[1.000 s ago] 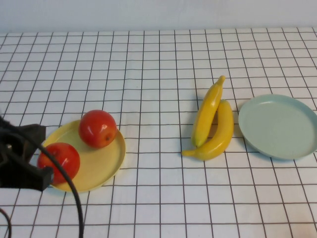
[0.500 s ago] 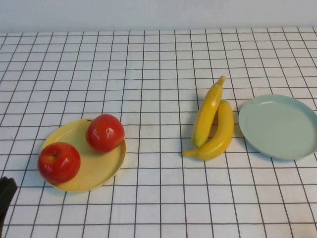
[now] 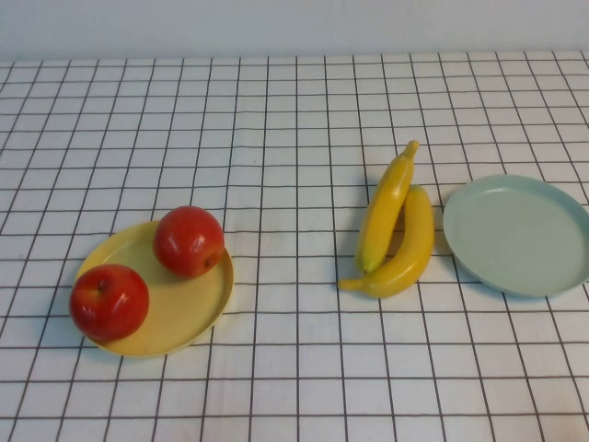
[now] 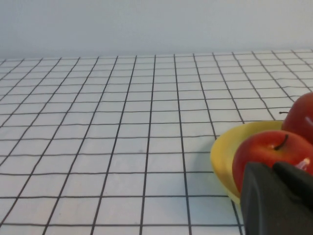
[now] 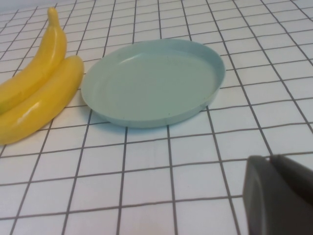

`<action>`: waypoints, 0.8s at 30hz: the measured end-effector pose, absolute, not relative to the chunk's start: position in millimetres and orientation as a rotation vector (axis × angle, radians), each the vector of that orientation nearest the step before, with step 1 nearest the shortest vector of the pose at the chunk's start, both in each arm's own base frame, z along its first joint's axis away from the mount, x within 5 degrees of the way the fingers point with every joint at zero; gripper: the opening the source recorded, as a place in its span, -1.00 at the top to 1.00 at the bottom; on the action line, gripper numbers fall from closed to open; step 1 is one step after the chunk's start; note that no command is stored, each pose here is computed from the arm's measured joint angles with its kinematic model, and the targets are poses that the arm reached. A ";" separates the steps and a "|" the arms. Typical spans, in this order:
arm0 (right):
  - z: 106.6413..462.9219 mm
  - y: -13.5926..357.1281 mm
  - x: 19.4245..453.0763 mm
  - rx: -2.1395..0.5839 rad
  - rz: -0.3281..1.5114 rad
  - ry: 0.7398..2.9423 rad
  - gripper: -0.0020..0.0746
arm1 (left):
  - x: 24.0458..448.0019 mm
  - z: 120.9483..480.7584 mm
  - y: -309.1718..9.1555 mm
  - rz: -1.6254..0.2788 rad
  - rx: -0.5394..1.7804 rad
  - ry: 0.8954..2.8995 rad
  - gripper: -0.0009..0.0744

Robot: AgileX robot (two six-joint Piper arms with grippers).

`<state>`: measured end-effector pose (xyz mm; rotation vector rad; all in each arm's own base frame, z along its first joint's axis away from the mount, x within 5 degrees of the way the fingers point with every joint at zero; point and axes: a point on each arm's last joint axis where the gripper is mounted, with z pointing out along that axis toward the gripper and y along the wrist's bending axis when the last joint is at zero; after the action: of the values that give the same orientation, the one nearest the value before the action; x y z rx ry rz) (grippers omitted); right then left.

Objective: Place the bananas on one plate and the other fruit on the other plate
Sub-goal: Put another type of fruit in the right plate

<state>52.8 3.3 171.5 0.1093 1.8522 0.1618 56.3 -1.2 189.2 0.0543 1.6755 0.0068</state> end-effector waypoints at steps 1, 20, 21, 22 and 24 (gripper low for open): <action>171.5 3.3 52.8 0.109 0.162 1.852 0.99 | 56.2 188.4 -0.7 0.015 0.050 1.685 0.98; 171.5 3.3 52.7 0.110 0.164 1.852 0.99 | 53.5 175.1 0.1 0.018 0.040 1.833 0.98; 171.5 3.3 52.7 0.110 0.164 1.852 0.99 | 53.5 175.1 0.1 0.018 0.040 1.833 0.98; 171.5 3.3 52.7 0.110 0.164 1.852 0.99 | 53.5 175.1 0.0 0.016 0.039 1.833 0.98; 171.5 3.3 52.7 0.110 0.164 1.852 0.99 | 53.5 175.1 0.0 0.016 0.039 1.833 0.98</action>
<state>52.7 3.3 171.5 0.1104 1.8522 0.1636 53.5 0.0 175.1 0.0390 1.8330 0.0160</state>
